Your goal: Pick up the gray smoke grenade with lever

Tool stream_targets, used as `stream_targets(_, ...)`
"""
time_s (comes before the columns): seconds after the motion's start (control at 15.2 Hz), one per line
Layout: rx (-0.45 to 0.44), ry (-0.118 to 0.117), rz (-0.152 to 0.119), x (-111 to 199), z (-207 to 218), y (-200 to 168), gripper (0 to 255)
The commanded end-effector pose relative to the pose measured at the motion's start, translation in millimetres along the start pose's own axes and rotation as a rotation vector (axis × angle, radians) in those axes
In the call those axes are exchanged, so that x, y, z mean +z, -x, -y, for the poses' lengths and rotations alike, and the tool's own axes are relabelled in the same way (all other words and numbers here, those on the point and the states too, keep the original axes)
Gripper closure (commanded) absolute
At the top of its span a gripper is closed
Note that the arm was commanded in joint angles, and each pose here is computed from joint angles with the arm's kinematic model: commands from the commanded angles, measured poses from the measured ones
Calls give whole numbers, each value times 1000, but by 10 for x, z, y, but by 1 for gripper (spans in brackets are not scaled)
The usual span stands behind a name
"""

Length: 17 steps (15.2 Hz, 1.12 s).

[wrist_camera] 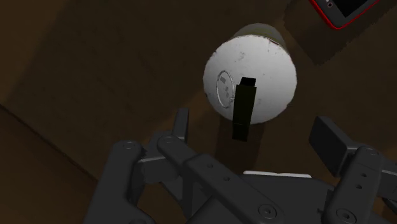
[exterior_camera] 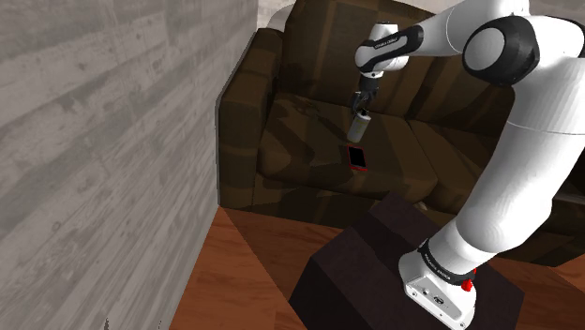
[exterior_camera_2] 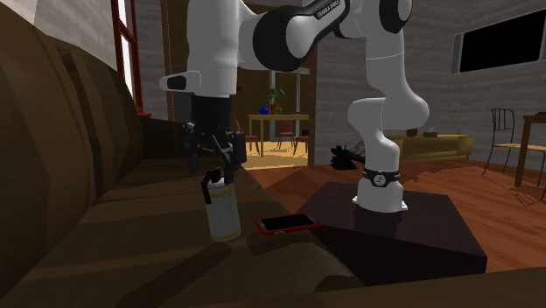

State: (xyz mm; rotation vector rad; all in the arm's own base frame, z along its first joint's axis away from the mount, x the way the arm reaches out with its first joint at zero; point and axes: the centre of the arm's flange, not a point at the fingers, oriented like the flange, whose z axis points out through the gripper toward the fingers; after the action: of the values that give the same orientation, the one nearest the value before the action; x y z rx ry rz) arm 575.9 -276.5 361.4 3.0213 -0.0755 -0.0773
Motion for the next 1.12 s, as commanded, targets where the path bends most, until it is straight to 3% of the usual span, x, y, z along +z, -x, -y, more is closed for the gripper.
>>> stream_targets(0.0, 0, 0, 0, 114, -1, -7, 0)
stream_targets(0.26, 0, 0, 0, 196, 9, -11, 0)
stream_targets(0.33, 0, 0, 0, 201, 7, -12, 255)
stream_targets(1.06, 0, 0, 0, 92, -4, -6, 255)
